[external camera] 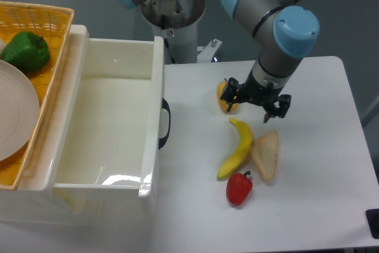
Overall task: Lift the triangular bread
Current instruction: 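Move the gripper over the triangular bread slice beside the banana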
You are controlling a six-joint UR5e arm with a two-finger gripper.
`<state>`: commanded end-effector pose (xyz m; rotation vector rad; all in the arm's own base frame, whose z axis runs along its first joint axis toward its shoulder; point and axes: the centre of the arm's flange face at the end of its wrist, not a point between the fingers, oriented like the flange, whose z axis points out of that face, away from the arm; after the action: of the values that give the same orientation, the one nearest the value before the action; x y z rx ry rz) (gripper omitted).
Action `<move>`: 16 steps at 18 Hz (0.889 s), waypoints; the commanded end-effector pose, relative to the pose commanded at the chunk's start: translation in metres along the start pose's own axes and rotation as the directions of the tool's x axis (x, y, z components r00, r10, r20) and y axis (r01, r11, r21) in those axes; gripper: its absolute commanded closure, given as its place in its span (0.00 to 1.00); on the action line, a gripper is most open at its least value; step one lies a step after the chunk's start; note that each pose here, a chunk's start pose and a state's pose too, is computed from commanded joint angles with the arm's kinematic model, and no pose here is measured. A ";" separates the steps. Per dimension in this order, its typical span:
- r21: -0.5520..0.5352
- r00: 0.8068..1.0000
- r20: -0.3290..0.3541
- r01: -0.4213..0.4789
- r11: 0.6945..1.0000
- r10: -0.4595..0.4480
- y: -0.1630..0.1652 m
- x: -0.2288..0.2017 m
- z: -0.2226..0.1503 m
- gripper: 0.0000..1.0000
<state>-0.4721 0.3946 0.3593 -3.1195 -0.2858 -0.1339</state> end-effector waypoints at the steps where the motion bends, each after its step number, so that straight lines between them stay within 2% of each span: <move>1: 0.010 1.000 0.012 0.004 1.000 -0.004 0.002 -0.002 0.001 0.00; 11: 0.049 0.998 0.062 0.016 0.999 -0.019 -0.001 -0.014 0.016 0.00; 16: 0.026 0.999 0.048 0.012 1.000 -0.014 -0.009 -0.024 0.037 0.00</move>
<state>-0.4943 0.3995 0.3207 -3.0991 -0.3058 -0.0544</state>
